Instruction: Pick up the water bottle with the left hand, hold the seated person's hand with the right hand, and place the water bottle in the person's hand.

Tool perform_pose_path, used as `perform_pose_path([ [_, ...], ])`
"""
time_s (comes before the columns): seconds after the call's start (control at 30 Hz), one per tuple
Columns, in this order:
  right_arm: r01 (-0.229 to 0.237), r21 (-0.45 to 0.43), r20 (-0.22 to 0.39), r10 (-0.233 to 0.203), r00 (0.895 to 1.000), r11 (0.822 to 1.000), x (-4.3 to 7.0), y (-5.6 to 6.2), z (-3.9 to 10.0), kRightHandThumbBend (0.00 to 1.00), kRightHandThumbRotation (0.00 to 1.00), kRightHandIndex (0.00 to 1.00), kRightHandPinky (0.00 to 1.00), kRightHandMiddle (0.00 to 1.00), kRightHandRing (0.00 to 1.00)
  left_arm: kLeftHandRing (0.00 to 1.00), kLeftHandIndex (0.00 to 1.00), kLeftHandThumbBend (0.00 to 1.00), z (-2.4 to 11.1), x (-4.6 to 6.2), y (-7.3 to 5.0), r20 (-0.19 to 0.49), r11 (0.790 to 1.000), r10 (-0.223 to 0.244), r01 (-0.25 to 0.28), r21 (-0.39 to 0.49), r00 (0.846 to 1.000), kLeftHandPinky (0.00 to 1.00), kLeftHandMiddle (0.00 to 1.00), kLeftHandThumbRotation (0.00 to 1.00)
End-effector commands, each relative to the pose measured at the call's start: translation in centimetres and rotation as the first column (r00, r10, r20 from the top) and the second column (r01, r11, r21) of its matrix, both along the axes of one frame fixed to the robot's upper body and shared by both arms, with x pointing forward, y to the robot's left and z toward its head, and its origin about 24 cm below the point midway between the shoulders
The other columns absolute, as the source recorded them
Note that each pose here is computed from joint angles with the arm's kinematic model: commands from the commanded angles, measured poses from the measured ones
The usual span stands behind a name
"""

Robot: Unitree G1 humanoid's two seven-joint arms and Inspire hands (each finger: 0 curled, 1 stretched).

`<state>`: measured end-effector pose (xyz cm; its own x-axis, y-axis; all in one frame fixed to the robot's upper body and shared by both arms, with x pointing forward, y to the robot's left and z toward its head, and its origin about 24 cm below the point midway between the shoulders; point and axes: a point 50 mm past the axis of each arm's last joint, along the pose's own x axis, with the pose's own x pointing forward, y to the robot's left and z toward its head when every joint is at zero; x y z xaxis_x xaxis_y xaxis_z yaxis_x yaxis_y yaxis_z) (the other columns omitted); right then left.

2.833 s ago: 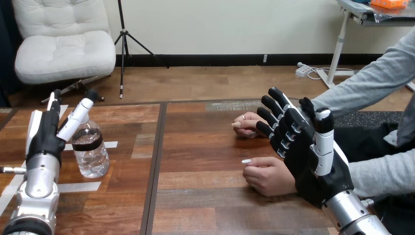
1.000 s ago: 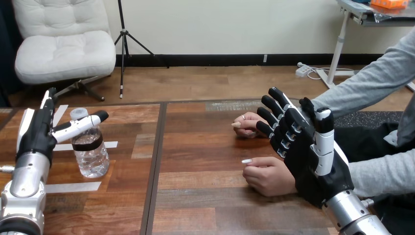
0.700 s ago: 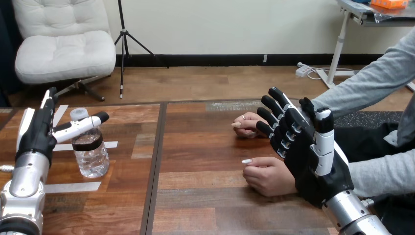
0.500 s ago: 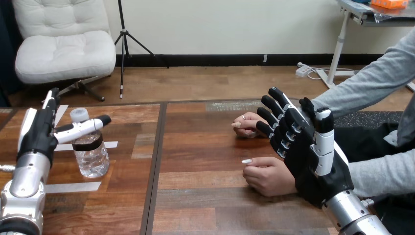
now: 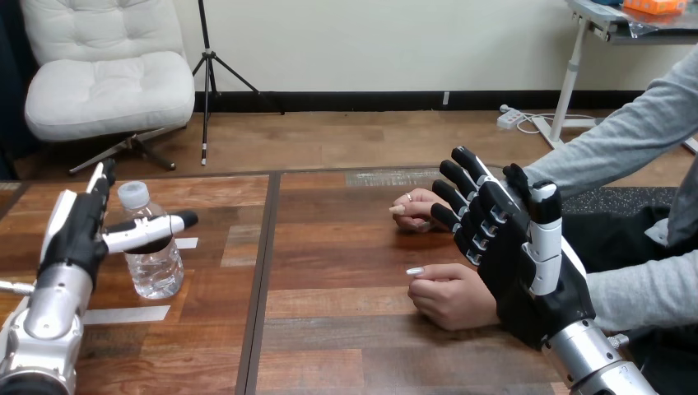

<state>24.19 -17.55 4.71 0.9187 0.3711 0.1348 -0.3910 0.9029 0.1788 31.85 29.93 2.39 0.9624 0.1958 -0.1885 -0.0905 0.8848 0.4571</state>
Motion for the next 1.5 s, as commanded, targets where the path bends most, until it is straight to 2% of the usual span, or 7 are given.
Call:
perform_pose_path([
  [0.0, -0.007, 0.002, 0.091, 0.007, 0.996, 1.000, 0.4, -0.1, 2.0, 1.00, 1.00, 1.00, 1.00, 1.00, 1.00, 1.00, 1.00, 1.00, 0.5, 0.7, -0.8, 0.021, 1.000, -0.011, 0.011, 0.019, 1.000, 1.00, 1.00, 0.28],
  [0.3, -0.004, 0.001, 0.085, 0.004, 0.996, 1.000, 0.3, -0.1, 1.9, 1.00, 1.00, 1.00, 1.00, 1.00, 1.00, 1.00, 1.00, 1.00, 0.2, 0.8, -1.0, 0.002, 1.000, 0.003, -0.003, 0.002, 1.000, 1.00, 1.00, 0.25],
  [0.87, -0.013, 0.004, 0.088, 0.013, 0.996, 1.000, 0.2, 0.1, 2.0, 1.00, 1.00, 1.00, 1.00, 1.00, 1.00, 1.00, 1.00, 1.00, -0.2, 1.0, -1.3, -0.044, 0.999, 0.026, -0.025, 0.021, 0.999, 1.00, 1.00, 0.31],
  [1.23, -0.014, 0.011, 0.085, 0.013, 0.996, 1.000, 0.1, 0.0, 1.9, 1.00, 1.00, 1.00, 1.00, 1.00, 1.00, 1.00, 1.00, 1.00, -0.6, 1.0, -1.5, -0.080, 0.998, 0.065, -0.065, 0.003, 0.995, 1.00, 1.00, 0.35],
  [1.47, -0.009, 0.012, 0.085, 0.007, 0.996, 1.000, -0.1, 0.1, 2.0, 1.00, 1.00, 1.00, 1.00, 1.00, 1.00, 1.00, 1.00, 1.00, -0.6, 1.2, -1.7, -0.083, 0.997, 0.072, -0.073, -0.008, 0.994, 1.00, 1.00, 0.35],
])
